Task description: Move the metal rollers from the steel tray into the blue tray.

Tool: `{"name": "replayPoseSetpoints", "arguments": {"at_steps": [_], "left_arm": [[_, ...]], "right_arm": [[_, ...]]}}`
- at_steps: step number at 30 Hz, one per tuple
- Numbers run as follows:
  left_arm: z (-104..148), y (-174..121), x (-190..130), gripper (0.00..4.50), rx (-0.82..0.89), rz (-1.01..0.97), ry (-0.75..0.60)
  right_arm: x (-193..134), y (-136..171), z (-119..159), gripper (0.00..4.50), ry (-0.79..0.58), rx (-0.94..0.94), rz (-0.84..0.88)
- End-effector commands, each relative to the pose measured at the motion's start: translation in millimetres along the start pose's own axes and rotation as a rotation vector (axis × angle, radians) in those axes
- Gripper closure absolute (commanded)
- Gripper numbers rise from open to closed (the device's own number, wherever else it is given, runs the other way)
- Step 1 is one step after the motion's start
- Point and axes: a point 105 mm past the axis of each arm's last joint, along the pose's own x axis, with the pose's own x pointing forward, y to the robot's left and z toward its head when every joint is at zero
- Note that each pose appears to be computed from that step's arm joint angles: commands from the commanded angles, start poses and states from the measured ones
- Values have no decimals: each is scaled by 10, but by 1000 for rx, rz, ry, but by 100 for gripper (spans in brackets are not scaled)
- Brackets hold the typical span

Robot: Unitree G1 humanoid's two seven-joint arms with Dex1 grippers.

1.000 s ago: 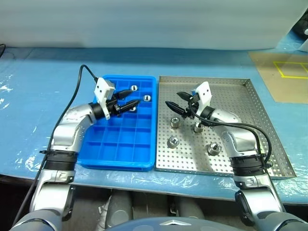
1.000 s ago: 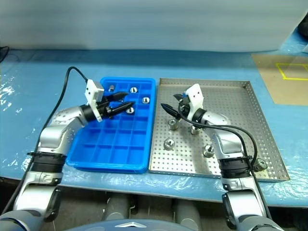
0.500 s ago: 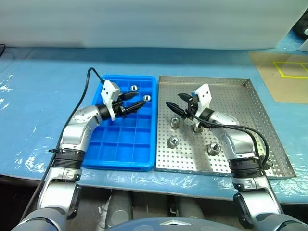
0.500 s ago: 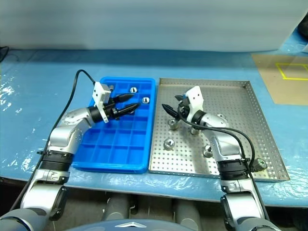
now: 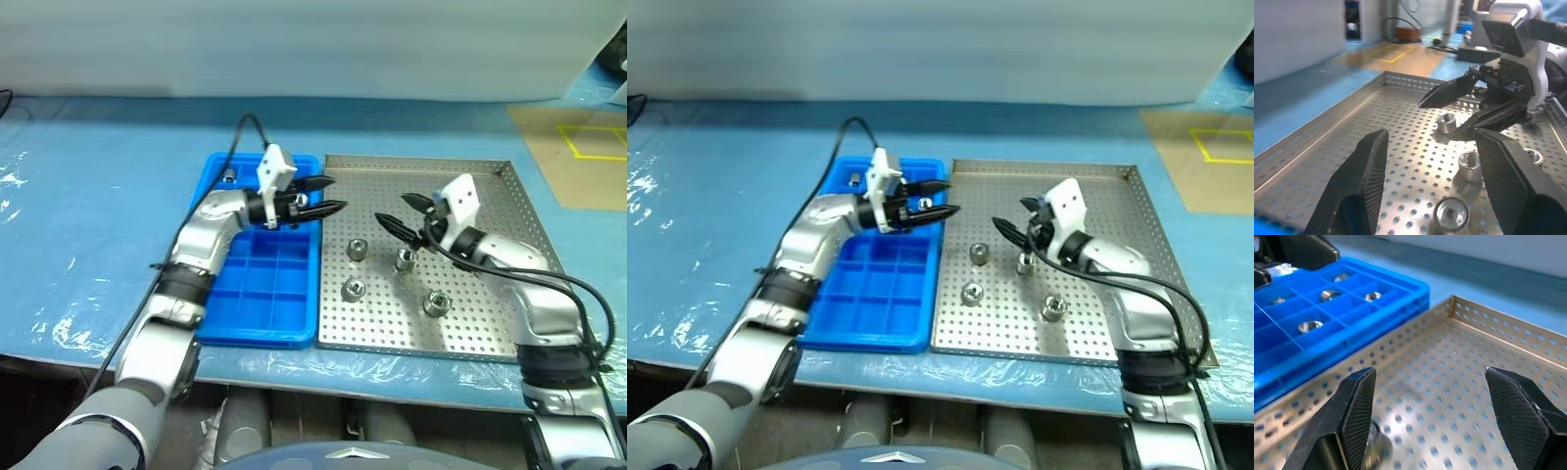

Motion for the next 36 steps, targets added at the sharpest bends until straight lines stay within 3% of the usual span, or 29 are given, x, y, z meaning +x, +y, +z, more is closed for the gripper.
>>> {"name": "replayPoseSetpoints", "arguments": {"at_steps": [1, 7, 14, 26, 36], "left_arm": [[38, -21, 126, 156, 64, -127, 52], [-139, 64, 239, 156, 144, -229, 304], [-424, -34, 232, 156, 255, -360, 555], [-729, -83, 270, 156, 368, -372, 726], [-858, -15, 218, 156, 345, -284, 770]], "right_arm": [[-145, -15, 153, 85, -49, -22, -58], [-274, 52, 84, 85, -43, 1, -139], [-408, 26, 33, 85, -34, 8, -224], [-470, 39, -41, 85, -16, 12, -277], [-485, 55, -72, 85, -5, 6, -293]]}}
